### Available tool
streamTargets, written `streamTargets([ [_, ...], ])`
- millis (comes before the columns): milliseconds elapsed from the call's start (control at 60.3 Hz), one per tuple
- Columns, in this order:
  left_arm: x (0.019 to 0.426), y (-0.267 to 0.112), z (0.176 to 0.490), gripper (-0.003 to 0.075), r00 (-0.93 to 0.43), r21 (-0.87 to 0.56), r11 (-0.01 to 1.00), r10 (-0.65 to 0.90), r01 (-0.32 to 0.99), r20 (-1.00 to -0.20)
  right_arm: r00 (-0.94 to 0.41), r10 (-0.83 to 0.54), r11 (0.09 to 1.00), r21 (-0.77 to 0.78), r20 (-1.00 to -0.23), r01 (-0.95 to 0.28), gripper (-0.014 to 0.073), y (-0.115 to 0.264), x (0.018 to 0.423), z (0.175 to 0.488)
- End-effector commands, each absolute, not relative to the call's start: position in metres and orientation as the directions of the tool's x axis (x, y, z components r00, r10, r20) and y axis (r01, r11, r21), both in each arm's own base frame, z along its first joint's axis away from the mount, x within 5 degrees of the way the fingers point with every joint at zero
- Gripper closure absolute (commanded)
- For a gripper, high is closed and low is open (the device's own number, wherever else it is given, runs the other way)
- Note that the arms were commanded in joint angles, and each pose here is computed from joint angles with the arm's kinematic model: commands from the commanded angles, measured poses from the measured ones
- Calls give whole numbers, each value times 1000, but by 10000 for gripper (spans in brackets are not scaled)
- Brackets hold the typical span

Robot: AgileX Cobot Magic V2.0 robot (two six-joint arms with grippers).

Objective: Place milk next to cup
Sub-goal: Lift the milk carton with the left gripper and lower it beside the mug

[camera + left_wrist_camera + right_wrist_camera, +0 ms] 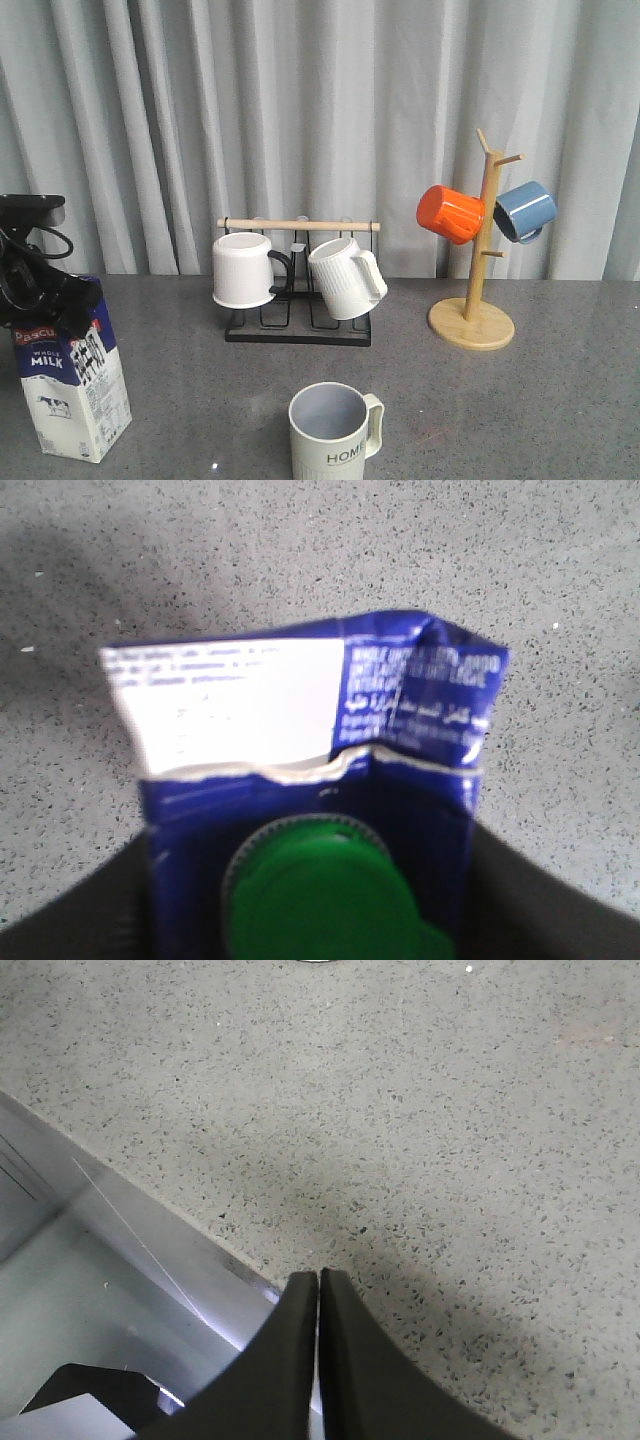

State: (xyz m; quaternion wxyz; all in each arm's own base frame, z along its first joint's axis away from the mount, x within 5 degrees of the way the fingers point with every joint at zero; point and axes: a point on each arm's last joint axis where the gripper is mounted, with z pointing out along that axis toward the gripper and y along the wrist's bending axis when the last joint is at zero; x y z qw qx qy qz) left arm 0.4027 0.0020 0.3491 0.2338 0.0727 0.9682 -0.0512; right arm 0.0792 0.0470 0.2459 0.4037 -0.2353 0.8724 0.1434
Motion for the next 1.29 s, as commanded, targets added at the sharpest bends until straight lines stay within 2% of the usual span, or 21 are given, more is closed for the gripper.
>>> streamTargets([
  [0, 390, 0, 385, 463, -816, -63, 983, 107, 173, -567, -509, -260, 858, 45, -821, -512, 600, 47, 84, 258],
  [199, 374, -12, 409, 650, -778, -178, 961, 54, 210, -626, -509, -260, 858, 45, -821, -512, 600, 47, 84, 258],
  [381, 357, -35, 431, 729, -730, -301, 877, 79, 374, -678, -509, -260, 858, 45, -821, -512, 600, 47, 84, 258],
  [663, 351, -79, 430, 727, -710, -291, 821, 183, 491, -680, -509, -260, 858, 46, -821, -512, 600, 47, 84, 258],
  [1277, 367, -143, 383, 715, -766, -243, 828, 301, 506, -568, -511, -256, 858, 51, -821, -512, 600, 48, 84, 258],
])
